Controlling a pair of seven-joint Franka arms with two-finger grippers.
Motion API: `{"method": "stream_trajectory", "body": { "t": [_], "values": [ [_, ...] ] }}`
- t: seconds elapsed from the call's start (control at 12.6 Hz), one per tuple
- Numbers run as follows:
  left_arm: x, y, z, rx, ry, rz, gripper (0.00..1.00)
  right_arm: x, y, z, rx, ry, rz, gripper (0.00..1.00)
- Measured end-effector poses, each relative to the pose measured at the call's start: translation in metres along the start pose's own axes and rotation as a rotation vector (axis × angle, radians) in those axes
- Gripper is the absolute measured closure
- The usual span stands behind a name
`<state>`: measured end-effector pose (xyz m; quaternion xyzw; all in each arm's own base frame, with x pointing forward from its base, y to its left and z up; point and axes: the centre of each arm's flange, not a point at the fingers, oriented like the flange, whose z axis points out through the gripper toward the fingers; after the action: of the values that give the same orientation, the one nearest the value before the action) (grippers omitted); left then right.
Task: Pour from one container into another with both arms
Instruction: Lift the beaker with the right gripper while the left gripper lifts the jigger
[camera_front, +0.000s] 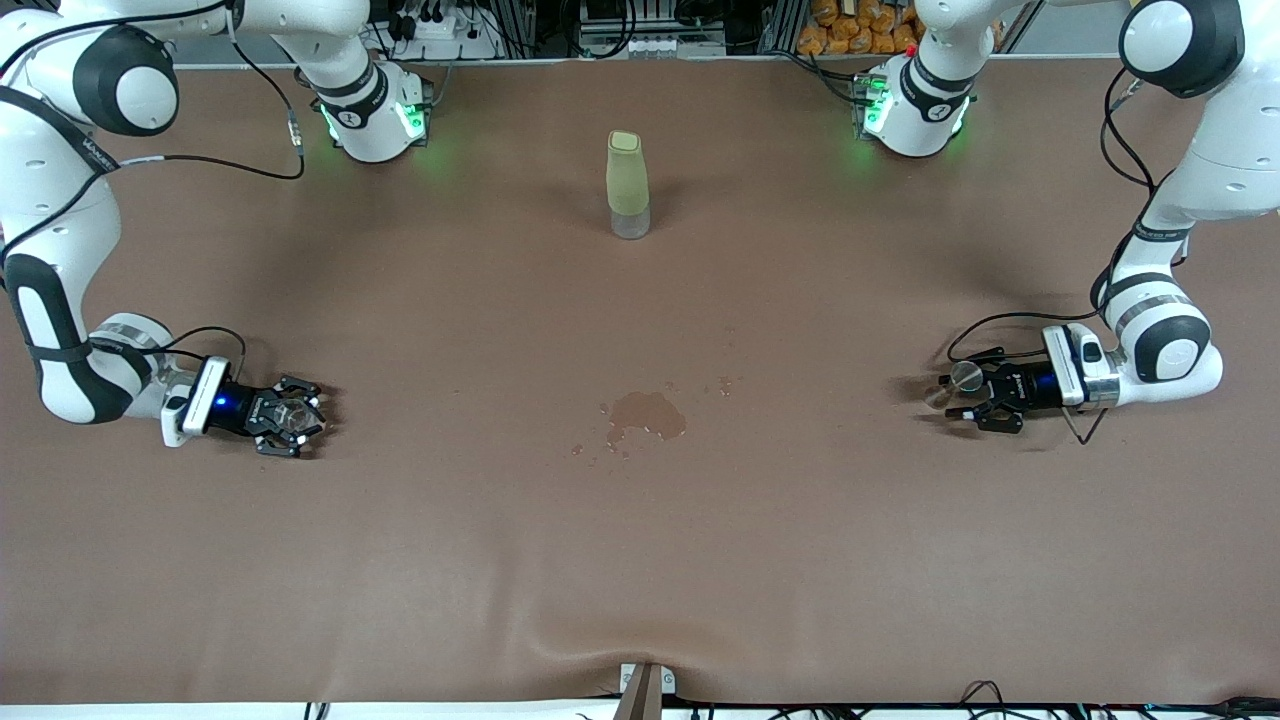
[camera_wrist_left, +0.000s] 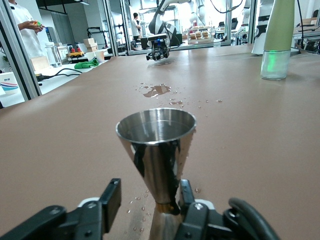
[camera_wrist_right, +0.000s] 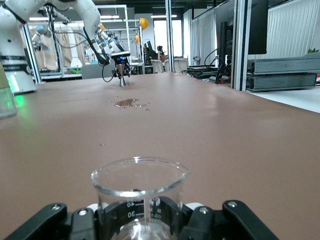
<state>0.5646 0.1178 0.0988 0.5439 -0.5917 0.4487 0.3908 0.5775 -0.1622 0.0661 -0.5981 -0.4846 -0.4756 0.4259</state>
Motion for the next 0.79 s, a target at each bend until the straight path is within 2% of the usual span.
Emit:
{"method": "stream_trajectory", "body": {
  "t": [0.08,0.24,0.32,0.48,0.79],
  "values": [
    [0.000,0.000,0.000,0.000,0.000,0.000,0.47,0.003,0.002,0.000,0.002,0.004,0.019,0.85],
    [0.000,0.000,0.000,0.000,0.000,0.000,0.69,0.014,0.010,0.000,0.010,0.012,0.051,0.85],
    [0.000,0.000,0.000,-0.001,0.002,0.000,0.76,0.023,0.014,0.001,0.016,0.016,0.065,0.85],
    [0.000,0.000,0.001,-0.002,0.004,0.000,0.79,0.044,0.026,0.000,0.022,0.013,0.084,0.85],
    [0.008,-0.007,0.008,-0.009,0.016,0.004,0.79,0.099,0.043,0.008,0.047,-0.014,0.060,0.85]
  ]
}}
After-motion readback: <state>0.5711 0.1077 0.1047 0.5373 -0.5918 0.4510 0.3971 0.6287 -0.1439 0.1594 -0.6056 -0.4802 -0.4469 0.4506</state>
